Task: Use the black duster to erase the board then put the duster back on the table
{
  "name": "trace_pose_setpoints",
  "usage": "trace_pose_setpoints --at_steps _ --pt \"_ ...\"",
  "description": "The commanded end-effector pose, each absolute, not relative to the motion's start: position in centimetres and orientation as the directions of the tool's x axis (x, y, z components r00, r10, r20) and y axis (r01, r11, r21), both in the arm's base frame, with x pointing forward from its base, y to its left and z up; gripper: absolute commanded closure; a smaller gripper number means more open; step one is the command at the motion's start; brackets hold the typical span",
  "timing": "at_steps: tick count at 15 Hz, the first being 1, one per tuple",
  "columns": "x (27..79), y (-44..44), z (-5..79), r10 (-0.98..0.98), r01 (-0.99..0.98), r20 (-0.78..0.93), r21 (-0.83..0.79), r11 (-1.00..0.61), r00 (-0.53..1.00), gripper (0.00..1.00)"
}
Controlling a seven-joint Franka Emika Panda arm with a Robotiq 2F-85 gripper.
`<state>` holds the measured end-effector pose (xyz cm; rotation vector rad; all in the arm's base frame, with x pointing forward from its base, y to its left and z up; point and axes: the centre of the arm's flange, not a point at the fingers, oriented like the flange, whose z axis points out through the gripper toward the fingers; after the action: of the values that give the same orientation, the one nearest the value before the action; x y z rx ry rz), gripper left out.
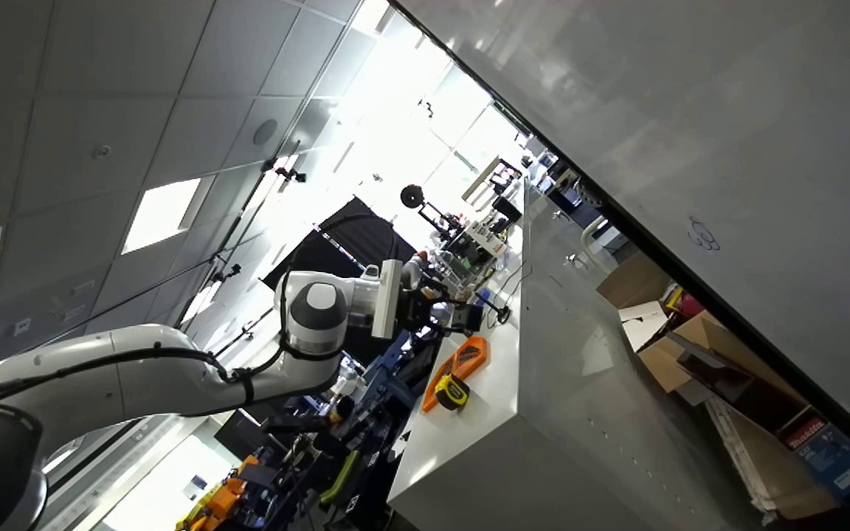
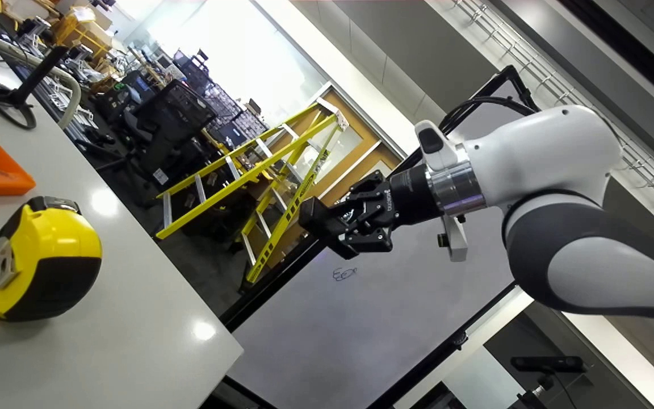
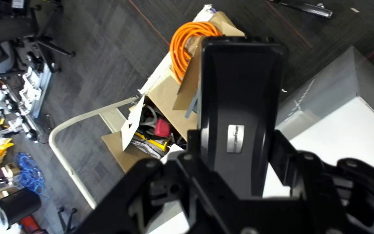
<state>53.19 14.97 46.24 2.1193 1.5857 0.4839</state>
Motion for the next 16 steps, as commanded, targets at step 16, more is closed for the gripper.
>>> trace_pose_setpoints --at_steps 16 --pt "49.2 -5.2 45.9 0.835 0.564 -0.017 0.745 -0.356 0.550 0.46"
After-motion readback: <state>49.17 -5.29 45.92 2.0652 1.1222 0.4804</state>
